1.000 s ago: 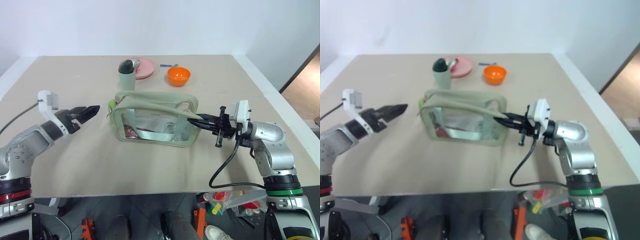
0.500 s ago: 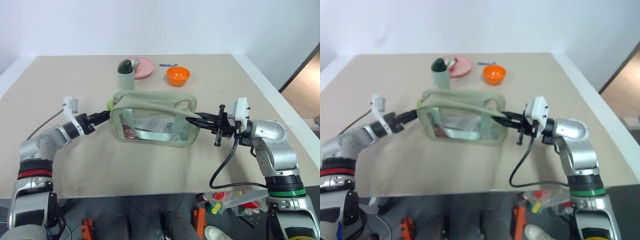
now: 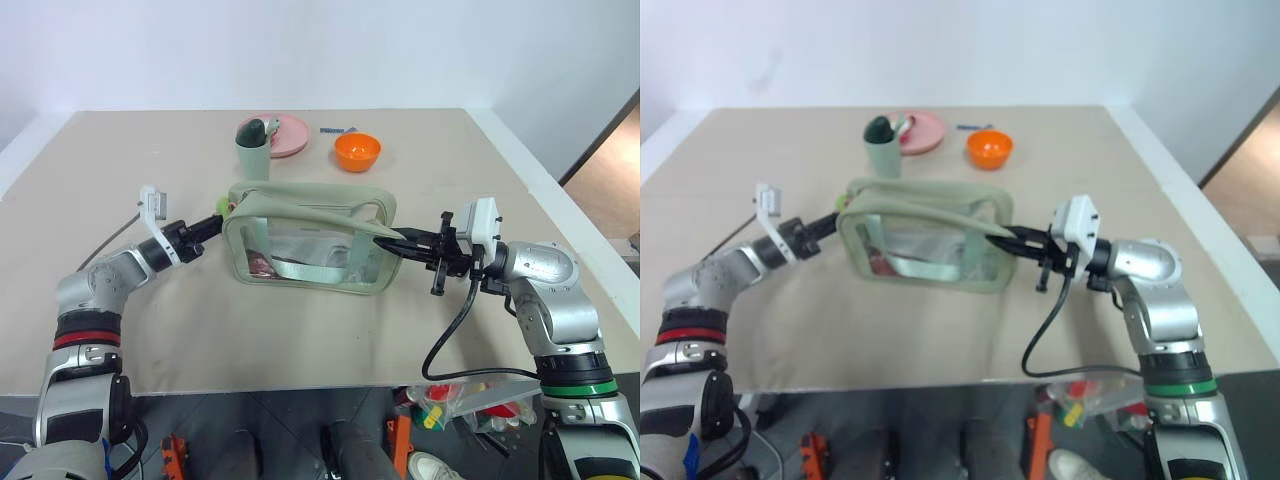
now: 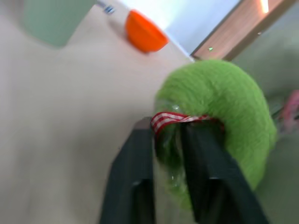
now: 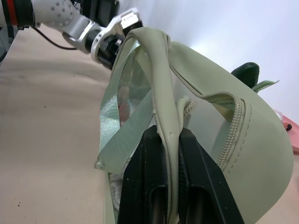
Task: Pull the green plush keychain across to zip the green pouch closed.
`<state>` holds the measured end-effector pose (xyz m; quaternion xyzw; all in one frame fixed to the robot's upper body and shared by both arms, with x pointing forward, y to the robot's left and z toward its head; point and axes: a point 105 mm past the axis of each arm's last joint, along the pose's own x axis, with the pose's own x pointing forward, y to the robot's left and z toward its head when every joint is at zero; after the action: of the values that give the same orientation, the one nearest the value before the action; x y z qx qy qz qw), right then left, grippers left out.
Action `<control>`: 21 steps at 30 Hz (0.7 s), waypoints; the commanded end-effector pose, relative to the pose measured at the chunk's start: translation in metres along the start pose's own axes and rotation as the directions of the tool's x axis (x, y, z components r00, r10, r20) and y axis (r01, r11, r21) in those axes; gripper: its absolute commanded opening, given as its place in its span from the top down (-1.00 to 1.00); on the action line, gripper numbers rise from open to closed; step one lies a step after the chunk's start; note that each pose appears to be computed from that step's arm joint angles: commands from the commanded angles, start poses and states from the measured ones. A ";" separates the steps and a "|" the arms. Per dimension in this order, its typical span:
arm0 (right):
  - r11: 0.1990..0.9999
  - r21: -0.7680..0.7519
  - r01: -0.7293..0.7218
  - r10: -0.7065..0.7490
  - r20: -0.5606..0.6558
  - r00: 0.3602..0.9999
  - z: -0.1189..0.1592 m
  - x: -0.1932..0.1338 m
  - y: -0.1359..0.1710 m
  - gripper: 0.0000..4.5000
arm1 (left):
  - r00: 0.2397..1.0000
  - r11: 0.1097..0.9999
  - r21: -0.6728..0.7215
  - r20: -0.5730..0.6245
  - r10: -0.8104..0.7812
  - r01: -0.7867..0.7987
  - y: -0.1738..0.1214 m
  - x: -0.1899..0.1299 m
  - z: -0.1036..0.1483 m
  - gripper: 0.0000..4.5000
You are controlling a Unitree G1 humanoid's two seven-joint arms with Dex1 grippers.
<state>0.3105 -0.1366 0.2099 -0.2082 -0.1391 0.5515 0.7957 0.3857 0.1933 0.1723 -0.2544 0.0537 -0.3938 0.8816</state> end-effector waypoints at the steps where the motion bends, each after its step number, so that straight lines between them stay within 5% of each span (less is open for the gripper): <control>1: 0.999 -0.037 -0.013 0.013 0.009 1.000 0.007 -0.001 -0.001 1.00 | 0.997 0.997 0.048 0.045 -0.063 0.061 -0.020 -0.001 0.021 0.97; 11: 0.999 -0.030 -0.016 0.016 0.007 1.000 0.000 -0.002 -0.002 1.00 | 0.979 0.967 0.182 0.072 -0.192 0.177 -0.086 -0.015 0.065 0.97; 21: 0.999 -0.036 -0.019 0.019 0.002 1.000 -0.003 -0.002 -0.003 1.00 | 0.949 0.906 0.336 0.090 -0.302 0.256 -0.139 0.021 0.088 0.97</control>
<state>0.3148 -0.1430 0.2018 -0.2063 -0.1351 0.5537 0.7954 0.3406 0.1444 0.2998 -0.1646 -0.0751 -0.4875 0.8542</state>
